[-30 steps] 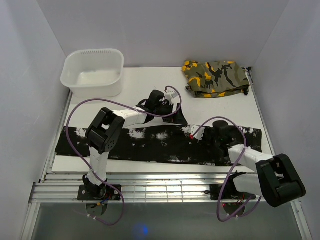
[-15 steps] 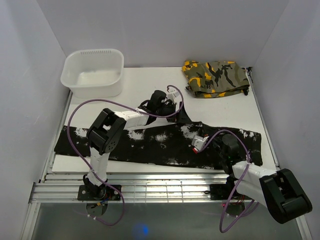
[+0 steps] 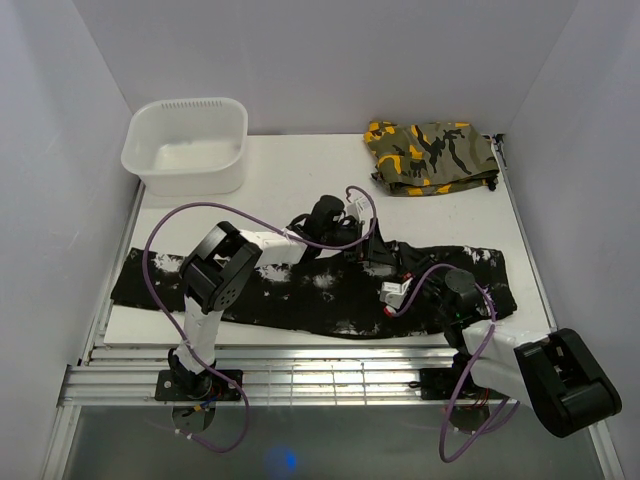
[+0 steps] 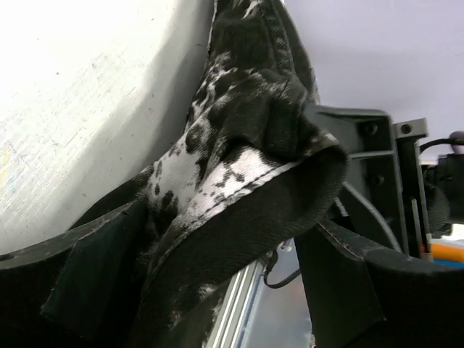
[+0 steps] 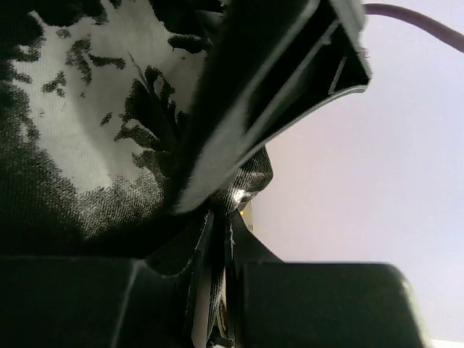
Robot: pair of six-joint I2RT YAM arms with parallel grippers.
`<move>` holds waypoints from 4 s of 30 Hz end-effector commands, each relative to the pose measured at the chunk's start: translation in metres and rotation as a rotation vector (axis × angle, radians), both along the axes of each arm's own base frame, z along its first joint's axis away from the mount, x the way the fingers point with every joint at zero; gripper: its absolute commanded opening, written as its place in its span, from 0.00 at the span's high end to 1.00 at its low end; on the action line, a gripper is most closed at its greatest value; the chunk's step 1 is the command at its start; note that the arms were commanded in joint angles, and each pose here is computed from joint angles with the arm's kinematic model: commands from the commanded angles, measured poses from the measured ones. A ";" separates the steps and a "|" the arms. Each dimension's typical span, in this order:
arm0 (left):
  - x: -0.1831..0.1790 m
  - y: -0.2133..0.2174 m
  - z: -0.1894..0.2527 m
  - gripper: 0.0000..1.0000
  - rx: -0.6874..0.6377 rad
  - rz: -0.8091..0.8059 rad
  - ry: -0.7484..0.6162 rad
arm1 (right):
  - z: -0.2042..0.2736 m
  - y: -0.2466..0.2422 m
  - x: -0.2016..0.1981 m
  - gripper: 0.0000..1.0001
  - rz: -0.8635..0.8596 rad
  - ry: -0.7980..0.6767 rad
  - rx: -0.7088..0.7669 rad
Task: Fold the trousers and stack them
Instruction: Fold the trousers
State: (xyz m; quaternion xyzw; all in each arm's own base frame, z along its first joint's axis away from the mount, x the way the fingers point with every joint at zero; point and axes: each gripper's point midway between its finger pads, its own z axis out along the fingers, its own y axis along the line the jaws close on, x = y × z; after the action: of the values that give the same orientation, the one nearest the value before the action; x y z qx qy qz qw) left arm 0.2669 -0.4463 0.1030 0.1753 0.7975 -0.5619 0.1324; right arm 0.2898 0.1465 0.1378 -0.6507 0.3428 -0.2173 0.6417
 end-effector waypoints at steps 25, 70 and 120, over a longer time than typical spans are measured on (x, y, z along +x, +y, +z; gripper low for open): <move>0.203 0.116 0.055 0.02 0.206 0.412 -0.536 | -0.075 -0.149 -0.006 0.05 -0.611 1.113 0.094; -0.008 0.619 0.003 0.09 0.919 0.714 -0.051 | -0.091 -0.236 -0.003 0.08 -1.086 1.597 0.339; 0.039 0.433 0.131 1.00 0.475 0.455 -0.248 | -0.063 -0.192 -0.061 0.09 -0.919 1.849 0.351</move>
State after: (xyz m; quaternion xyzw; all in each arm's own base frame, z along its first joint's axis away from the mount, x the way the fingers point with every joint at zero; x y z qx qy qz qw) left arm 0.3131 0.0419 0.1992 0.1061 0.9349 -0.1946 0.2772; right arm 0.2328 -0.0585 0.0667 -0.2734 0.9470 0.1545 0.0683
